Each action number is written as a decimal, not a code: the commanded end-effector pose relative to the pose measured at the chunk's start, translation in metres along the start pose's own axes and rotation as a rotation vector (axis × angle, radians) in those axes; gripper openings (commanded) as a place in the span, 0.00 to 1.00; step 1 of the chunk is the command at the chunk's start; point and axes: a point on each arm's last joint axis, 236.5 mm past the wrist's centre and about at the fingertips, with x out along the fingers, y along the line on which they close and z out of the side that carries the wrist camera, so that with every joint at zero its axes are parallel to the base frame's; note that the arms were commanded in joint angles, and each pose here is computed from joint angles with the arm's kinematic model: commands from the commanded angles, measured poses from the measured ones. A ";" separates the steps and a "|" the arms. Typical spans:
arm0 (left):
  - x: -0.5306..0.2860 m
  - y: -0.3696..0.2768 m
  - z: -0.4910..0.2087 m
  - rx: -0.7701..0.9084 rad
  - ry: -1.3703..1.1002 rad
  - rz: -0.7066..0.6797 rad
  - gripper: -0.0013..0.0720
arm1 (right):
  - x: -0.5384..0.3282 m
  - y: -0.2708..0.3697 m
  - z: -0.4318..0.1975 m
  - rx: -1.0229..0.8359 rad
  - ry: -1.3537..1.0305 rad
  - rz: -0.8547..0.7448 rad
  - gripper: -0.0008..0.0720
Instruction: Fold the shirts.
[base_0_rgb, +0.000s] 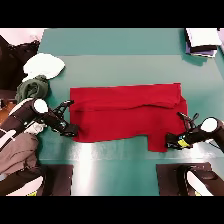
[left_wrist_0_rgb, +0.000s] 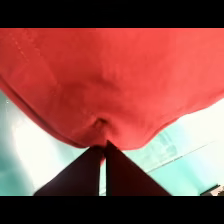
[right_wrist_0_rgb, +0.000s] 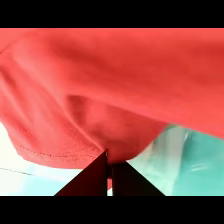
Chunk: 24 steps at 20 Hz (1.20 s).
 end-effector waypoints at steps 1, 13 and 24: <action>-0.016 -0.008 -0.002 0.040 -0.024 -0.004 0.05 | -0.027 0.021 0.001 -0.094 -0.020 -0.003 0.03; -0.085 -0.031 -0.074 0.058 0.031 0.026 0.05 | -0.130 0.014 -0.057 0.011 -0.106 -0.116 0.03; -0.134 -0.005 0.058 0.099 -0.497 0.204 0.05 | -0.162 0.059 0.107 -0.166 -0.242 -0.096 0.03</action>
